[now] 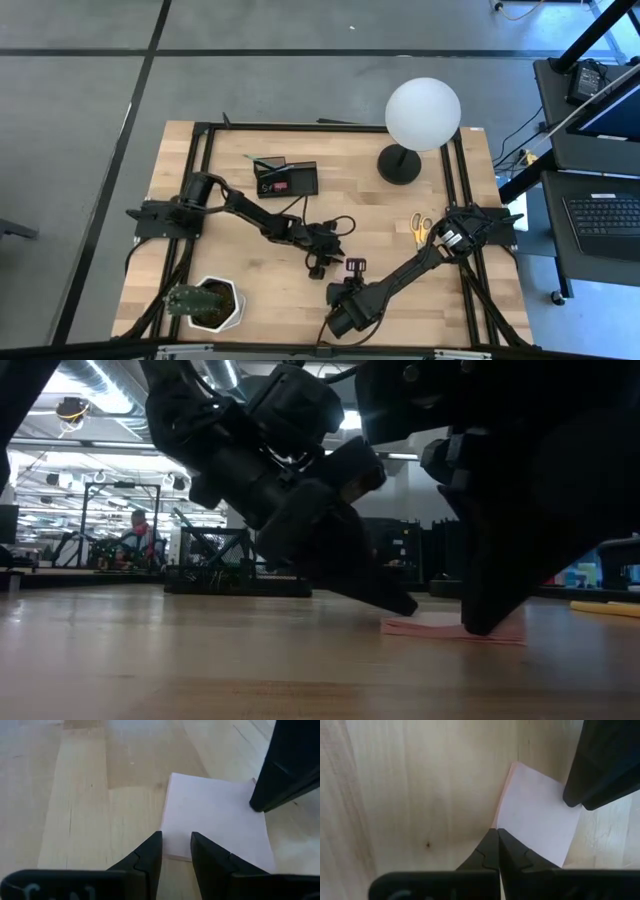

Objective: Pick and place office supplies into organizer
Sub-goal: Put the pink sticky notes into the desk organizer

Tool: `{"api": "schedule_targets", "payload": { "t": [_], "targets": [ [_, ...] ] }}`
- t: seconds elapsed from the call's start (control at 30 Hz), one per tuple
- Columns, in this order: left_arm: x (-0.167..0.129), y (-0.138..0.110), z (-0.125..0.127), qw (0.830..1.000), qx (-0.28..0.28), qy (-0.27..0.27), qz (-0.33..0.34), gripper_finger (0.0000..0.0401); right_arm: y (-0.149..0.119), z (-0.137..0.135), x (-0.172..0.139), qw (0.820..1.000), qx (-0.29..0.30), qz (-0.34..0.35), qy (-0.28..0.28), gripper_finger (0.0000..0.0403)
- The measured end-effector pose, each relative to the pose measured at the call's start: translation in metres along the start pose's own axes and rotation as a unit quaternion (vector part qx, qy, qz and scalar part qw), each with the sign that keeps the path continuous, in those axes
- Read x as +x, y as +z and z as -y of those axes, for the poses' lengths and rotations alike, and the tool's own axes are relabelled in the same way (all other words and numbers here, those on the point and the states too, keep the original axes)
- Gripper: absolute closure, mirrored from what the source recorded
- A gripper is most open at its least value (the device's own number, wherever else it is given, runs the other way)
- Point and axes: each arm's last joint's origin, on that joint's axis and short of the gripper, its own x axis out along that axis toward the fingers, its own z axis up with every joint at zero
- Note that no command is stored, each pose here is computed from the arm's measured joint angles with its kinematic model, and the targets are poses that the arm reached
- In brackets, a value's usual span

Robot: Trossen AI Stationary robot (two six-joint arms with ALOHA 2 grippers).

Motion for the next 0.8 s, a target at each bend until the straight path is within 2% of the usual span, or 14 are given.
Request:
{"api": "schedule_targets", "payload": {
  "t": [0.27, 0.53, 0.73, 0.8],
  "targets": [
    [0.003, -0.002, 0.002, 1.000, -0.012, 0.002, 0.002, 0.0303, -0.001, -0.001, -0.001, 1.000, -0.014, 0.000, -0.002, 0.0387],
    [0.003, -0.004, 0.003, 1.000, -0.012, 0.006, -0.009, 0.0303, -0.001, 0.000, -0.028, 1.000, -0.005, -0.004, -0.021, 0.0300],
    [0.003, -0.004, 0.008, 1.000, -0.001, -0.012, -0.010, 0.0304, -0.015, -0.007, -0.056, 0.999, 0.021, 0.002, -0.046, 0.0241],
    [0.003, -0.005, 0.012, 1.000, 0.013, -0.022, -0.010, 0.0304, -0.020, -0.013, -0.060, 0.998, 0.013, 0.017, -0.058, 0.0230]
  ]
}}
